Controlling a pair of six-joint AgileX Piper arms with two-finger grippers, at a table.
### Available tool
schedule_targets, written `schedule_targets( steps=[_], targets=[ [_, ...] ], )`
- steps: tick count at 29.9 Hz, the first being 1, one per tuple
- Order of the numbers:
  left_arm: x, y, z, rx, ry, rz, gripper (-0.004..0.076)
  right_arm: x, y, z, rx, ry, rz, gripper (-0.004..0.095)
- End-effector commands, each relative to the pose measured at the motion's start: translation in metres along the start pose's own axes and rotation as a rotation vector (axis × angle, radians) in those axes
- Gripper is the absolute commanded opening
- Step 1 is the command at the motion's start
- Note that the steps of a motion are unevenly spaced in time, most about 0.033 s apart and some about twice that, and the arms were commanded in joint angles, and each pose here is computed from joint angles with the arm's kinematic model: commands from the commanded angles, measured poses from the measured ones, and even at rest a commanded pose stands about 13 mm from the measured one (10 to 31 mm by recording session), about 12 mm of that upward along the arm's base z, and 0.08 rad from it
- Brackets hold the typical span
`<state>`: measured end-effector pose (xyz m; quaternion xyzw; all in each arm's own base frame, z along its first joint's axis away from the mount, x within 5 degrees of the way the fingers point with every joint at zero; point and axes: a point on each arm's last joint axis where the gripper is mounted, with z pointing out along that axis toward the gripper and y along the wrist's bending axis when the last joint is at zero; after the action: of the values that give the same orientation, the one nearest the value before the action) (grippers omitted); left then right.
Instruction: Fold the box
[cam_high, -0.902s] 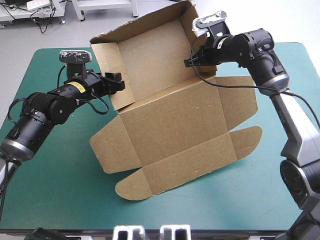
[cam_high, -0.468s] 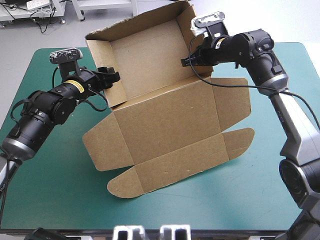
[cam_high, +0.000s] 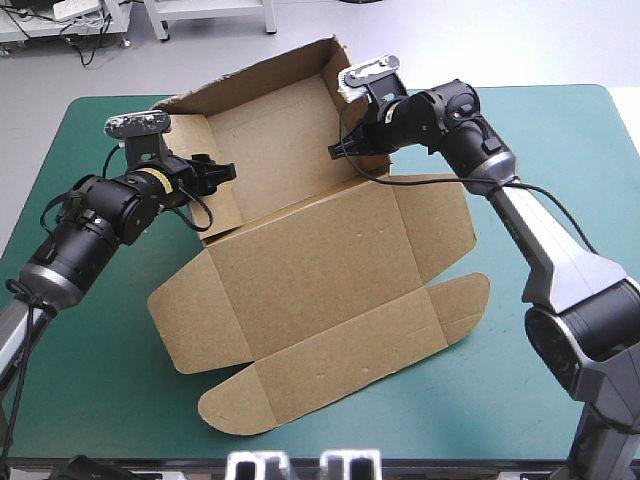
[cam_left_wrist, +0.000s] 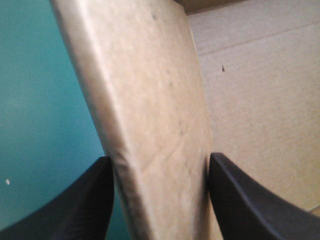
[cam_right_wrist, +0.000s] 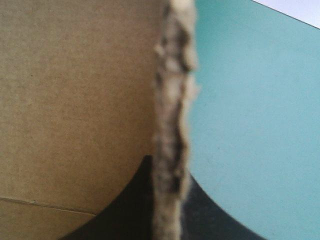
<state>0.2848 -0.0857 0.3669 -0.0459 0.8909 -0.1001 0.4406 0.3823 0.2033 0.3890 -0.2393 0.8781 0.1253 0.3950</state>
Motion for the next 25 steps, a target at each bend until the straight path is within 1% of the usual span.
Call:
schedule_targets(
  steps=[1, 3, 8, 9, 12, 16, 19, 22, 24, 25],
  targets=[
    [-0.015, -0.006, -0.011, 0.04, -0.092, -0.046, 0.0372, -0.021, 0.013, -0.034, -0.074, -0.159, 0.022, -0.0023],
    [-0.014, -0.006, -0.007, 0.032, -0.073, -0.052, 0.0308, -0.02, 0.013, -0.033, -0.079, -0.149, 0.023, -0.0023],
    [-0.012, -0.005, -0.006, 0.011, -0.032, -0.061, 0.0008, -0.018, 0.013, -0.033, -0.079, -0.131, 0.014, -0.0024],
    [-0.012, -0.005, -0.006, 0.008, -0.029, -0.057, -0.0008, -0.017, 0.013, -0.032, -0.076, -0.12, 0.009, -0.0024],
    [-0.011, -0.005, -0.005, 0.007, -0.019, -0.037, -0.0008, -0.013, 0.011, -0.029, -0.049, -0.074, -0.035, -0.0023],
    [-0.004, -0.007, 0.006, 0.009, 0.057, 0.049, -0.0008, -0.003, 0.005, -0.022, 0.009, 0.025, -0.083, -0.0023],
    [0.006, -0.008, 0.022, 0.008, 0.162, 0.089, -0.0008, 0.004, 0.0, -0.016, 0.029, 0.097, -0.091, -0.0024],
    [0.017, -0.014, 0.045, 0.026, 0.315, 0.142, -0.0008, 0.01, -0.004, -0.011, 0.027, 0.161, -0.075, -0.0024],
    [0.021, -0.02, 0.059, 0.067, 0.416, 0.172, -0.0008, 0.016, -0.009, -0.003, 0.02, 0.212, -0.058, -0.0023],
    [0.021, -0.023, 0.064, 0.083, 0.444, 0.18, -0.0008, 0.018, -0.01, -0.002, 0.003, 0.234, -0.039, -0.0023]
  ],
)
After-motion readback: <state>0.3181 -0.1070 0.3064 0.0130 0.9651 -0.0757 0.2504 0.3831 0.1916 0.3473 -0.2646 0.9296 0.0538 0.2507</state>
